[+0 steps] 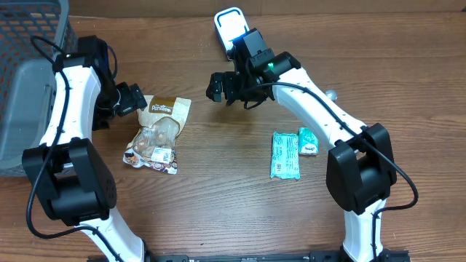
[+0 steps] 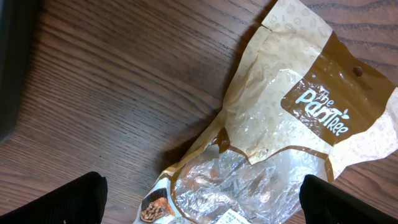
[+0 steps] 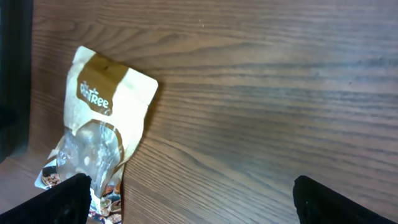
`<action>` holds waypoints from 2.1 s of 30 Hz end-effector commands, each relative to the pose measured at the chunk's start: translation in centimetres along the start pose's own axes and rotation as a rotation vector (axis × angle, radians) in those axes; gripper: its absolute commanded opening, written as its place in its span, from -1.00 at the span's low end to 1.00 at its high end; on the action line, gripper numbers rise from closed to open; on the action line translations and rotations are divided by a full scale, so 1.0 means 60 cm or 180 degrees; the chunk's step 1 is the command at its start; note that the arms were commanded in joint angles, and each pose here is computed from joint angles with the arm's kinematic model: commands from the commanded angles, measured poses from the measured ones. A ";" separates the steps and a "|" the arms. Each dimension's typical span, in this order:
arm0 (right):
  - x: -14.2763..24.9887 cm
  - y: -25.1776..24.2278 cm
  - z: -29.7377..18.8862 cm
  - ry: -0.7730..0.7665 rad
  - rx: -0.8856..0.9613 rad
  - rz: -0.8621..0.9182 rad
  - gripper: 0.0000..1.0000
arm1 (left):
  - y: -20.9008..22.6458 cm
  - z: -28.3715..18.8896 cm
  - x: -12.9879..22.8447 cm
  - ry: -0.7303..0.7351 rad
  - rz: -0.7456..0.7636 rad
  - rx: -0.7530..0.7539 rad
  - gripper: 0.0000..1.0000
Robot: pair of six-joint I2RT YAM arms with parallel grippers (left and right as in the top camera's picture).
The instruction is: Scan the item barcode
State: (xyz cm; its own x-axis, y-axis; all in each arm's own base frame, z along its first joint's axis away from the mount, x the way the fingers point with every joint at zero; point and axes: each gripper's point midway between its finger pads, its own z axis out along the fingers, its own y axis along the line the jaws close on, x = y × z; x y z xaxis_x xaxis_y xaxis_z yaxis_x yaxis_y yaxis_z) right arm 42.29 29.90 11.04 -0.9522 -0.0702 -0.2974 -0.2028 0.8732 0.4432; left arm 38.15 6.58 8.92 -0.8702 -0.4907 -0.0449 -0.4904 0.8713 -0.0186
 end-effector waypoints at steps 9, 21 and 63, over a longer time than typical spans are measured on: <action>-0.003 -0.017 0.005 -0.0083 0.0185 0.0071 1.00 | -0.006 -0.005 0.005 0.0084 -0.0037 0.0130 0.99; -0.005 -0.021 0.004 -0.0103 0.0214 0.0074 1.00 | 0.005 0.046 -0.002 -0.0086 0.0162 -0.0125 -0.92; 0.100 -0.030 0.007 0.0757 -0.0016 0.0532 0.90 | -0.084 0.029 0.097 0.0378 0.1207 -0.0115 -0.91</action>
State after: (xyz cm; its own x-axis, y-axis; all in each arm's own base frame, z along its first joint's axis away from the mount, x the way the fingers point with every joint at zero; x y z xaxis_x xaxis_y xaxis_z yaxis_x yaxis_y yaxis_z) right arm 38.55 27.66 9.04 -0.9965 -0.0456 -0.0696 -0.0731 0.8795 0.4703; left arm 36.20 -3.45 7.22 -0.9851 -0.1539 0.0766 -0.1640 0.9749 -0.1507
